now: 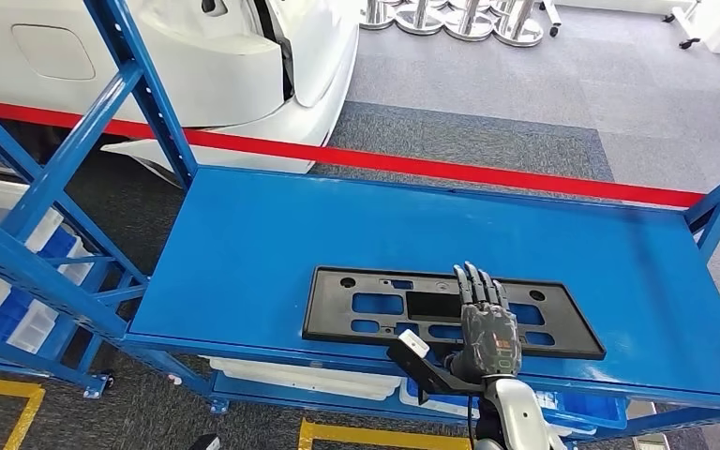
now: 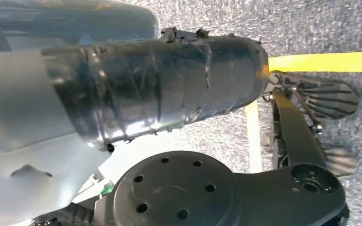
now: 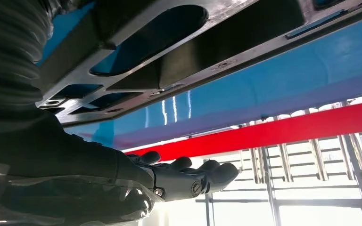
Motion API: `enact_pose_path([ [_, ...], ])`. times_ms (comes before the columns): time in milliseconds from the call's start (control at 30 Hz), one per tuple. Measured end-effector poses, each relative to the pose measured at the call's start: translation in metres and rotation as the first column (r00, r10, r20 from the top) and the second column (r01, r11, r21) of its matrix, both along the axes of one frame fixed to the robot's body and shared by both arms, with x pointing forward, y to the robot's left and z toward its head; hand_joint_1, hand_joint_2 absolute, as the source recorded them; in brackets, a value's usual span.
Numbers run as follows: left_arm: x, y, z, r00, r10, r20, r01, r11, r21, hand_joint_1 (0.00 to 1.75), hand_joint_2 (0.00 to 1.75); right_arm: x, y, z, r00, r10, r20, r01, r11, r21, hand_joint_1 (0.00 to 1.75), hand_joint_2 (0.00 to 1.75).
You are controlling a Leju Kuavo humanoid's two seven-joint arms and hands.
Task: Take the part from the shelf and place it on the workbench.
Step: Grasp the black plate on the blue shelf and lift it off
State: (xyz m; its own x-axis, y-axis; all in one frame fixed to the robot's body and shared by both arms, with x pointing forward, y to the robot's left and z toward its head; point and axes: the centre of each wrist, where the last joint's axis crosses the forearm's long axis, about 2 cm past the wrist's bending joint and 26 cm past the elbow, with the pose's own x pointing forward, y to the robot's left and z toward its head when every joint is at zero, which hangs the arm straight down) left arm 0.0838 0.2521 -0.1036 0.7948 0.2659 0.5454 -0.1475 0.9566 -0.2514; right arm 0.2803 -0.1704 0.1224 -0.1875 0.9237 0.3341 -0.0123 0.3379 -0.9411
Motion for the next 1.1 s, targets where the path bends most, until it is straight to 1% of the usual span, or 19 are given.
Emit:
enact_pose_path([
  [33,0.000,-0.001,0.000,1.000,0.000,-0.001,0.000,1.000,-0.002,0.00,0.00,0.000,-0.001,0.000,1.000,-0.003,-0.006,0.003,1.000,-0.002,1.74,1.75],
  [200,0.000,-0.005,0.000,1.000,0.008,-0.005,-0.008,1.000,-0.010,0.00,0.00,0.002,-0.006,-0.002,0.996,-0.023,-0.089,0.023,1.000,-0.008,1.75,1.75],
  [300,0.002,-0.003,0.001,1.000,0.016,-0.005,-0.016,1.000,-0.003,0.00,0.00,0.003,-0.008,-0.003,0.989,-0.031,-0.145,0.031,1.000,-0.002,1.75,1.75],
  [400,0.001,0.000,0.000,1.000,0.022,-0.011,-0.022,1.000,0.007,0.00,0.00,0.003,-0.009,-0.004,0.984,-0.030,-0.173,0.031,0.999,0.007,1.75,1.75],
  [633,0.001,0.001,0.000,1.000,0.024,-0.017,-0.024,1.000,0.012,0.00,0.00,0.008,-0.011,0.000,0.982,-0.033,-0.184,0.038,0.999,0.023,1.75,1.75],
  [933,0.000,-0.002,0.000,1.000,0.023,-0.018,-0.023,1.000,0.006,0.00,0.00,0.006,-0.014,-0.001,0.980,-0.037,-0.193,0.041,0.999,0.016,1.75,1.75],
  [1100,0.001,-0.003,0.000,1.000,0.024,-0.018,-0.024,1.000,0.004,0.00,0.00,0.009,-0.014,0.002,0.981,-0.036,-0.192,0.042,0.999,0.026,1.75,1.75],
])
